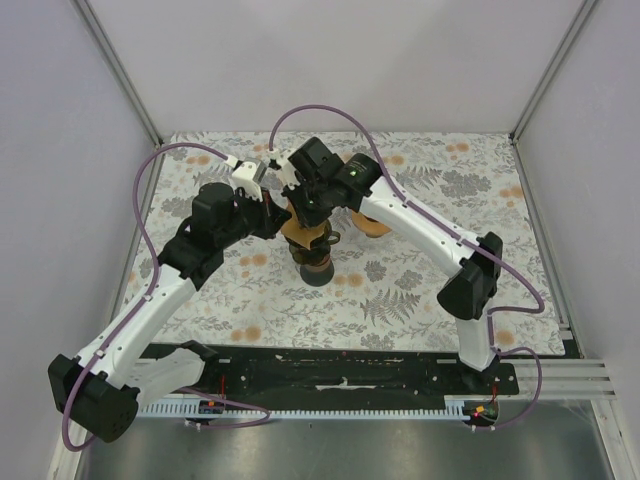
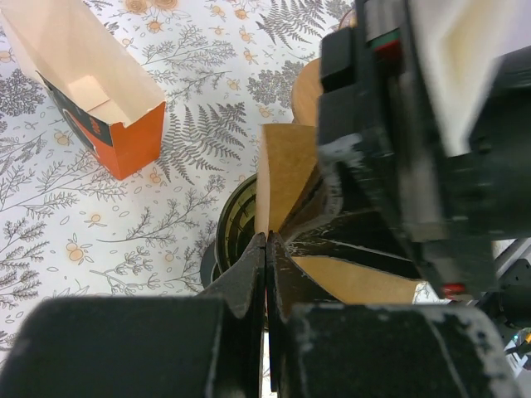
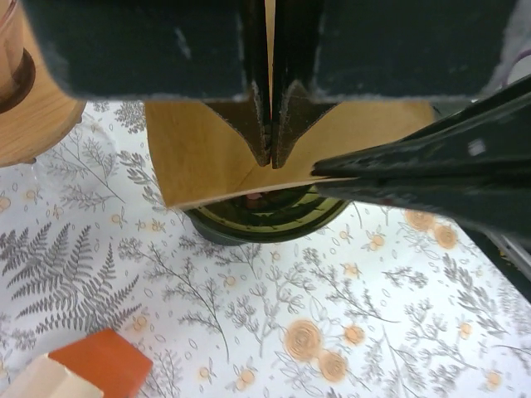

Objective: Place the coffee filter in the dripper
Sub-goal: Place the coffee filter in the coffee dripper.

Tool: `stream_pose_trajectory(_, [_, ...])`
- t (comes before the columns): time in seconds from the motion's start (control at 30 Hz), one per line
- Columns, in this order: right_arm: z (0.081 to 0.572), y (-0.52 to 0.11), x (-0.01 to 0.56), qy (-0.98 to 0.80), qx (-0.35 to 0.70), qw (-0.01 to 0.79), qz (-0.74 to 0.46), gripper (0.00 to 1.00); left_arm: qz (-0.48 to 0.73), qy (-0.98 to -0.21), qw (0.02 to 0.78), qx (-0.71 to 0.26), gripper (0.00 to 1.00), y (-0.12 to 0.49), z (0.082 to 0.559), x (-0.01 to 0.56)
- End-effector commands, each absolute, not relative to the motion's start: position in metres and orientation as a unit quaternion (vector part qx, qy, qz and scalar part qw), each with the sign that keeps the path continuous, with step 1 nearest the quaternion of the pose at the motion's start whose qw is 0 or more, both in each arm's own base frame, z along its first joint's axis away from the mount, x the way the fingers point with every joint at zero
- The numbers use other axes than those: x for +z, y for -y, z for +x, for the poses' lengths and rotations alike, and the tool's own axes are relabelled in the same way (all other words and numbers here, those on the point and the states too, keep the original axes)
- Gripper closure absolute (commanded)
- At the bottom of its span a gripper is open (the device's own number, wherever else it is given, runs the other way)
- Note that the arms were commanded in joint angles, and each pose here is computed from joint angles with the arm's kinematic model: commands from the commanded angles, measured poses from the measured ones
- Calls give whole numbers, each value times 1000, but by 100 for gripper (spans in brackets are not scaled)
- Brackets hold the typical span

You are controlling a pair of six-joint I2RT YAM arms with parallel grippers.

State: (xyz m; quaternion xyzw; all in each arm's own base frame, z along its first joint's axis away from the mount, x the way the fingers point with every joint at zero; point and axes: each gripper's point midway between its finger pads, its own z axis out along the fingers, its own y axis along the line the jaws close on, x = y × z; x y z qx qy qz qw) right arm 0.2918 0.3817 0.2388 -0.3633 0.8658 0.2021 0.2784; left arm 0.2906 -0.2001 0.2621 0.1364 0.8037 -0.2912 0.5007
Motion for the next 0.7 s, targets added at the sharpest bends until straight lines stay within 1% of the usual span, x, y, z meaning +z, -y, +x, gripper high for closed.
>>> stream_pose_trajectory(0.0, [296, -368, 238, -880, 172, 278, -344, 100, 132, -784, 523, -309, 97, 205, 293, 281])
stream_pose_trajectory(0.07, [297, -368, 229, -884, 164, 271, -345, 100, 128, -782, 525, -310, 93, 205, 293, 284])
stream_pose_trajectory(0.27, [291, -374, 200, -888, 122, 249, -366, 100, 119, -777, 532, -314, 72, 204, 293, 293])
stream_pose_trajectory(0.4, [291, -371, 184, -896, 104, 234, -363, 100, 106, -784, 528, -308, 62, 199, 292, 298])
stream_pose_trajectory(0.5, [298, -373, 181, -896, 94, 241, -362, 100, 109, -790, 520, -306, 59, 198, 288, 293])
stream_pose_trajectory(0.67, [304, -374, 165, -898, 79, 241, -360, 100, 77, -815, 500, -284, 53, 191, 293, 263])
